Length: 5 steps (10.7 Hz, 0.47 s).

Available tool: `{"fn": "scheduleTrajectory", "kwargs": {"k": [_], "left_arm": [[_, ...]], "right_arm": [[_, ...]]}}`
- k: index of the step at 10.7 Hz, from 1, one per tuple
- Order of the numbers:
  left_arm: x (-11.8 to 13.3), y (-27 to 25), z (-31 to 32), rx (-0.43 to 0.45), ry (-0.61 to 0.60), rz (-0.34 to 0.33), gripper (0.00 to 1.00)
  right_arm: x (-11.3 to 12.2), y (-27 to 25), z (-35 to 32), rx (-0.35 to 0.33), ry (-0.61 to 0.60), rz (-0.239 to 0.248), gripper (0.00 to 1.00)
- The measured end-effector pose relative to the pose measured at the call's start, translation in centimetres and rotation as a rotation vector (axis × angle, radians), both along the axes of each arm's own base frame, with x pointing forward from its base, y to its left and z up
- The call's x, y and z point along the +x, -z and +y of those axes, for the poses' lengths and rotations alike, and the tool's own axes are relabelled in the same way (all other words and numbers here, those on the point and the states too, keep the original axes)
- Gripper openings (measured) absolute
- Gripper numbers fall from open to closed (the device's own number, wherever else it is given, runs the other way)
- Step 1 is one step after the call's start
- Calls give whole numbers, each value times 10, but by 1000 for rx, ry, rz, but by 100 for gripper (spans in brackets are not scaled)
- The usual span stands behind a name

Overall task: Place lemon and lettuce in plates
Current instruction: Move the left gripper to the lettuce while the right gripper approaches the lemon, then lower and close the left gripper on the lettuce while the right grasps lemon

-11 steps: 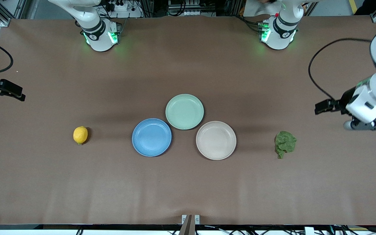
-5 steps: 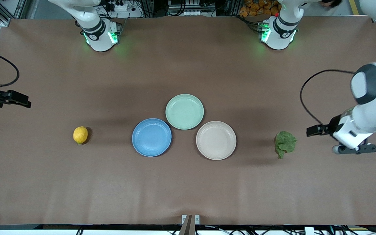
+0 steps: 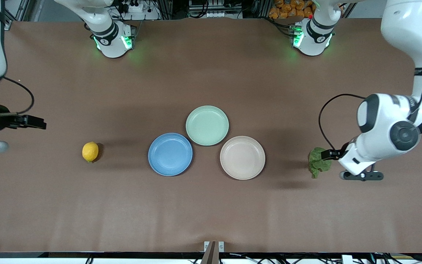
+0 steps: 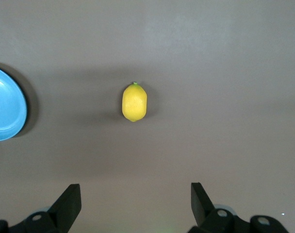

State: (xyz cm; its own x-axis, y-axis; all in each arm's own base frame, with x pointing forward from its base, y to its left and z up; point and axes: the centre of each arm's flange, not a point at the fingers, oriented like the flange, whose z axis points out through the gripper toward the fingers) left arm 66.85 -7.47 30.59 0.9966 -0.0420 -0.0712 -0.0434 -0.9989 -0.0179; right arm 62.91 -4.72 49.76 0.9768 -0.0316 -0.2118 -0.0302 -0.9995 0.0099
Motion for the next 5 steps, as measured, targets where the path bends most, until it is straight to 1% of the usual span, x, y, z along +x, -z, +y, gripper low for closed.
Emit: {"fn": "scheduleTrajectory", "kwargs": {"k": [1,3,5], "left_arm": [[0,17,-3,0,6,13,100],[2,49,-4,-1,13,18,100],[4,74,-5,-7,16,8,100]], "right_arm": [[5,17,-1,6,2,17,100],[15,45,1,28,6,35,100],[20,68,1,71,25,36,100]]}}
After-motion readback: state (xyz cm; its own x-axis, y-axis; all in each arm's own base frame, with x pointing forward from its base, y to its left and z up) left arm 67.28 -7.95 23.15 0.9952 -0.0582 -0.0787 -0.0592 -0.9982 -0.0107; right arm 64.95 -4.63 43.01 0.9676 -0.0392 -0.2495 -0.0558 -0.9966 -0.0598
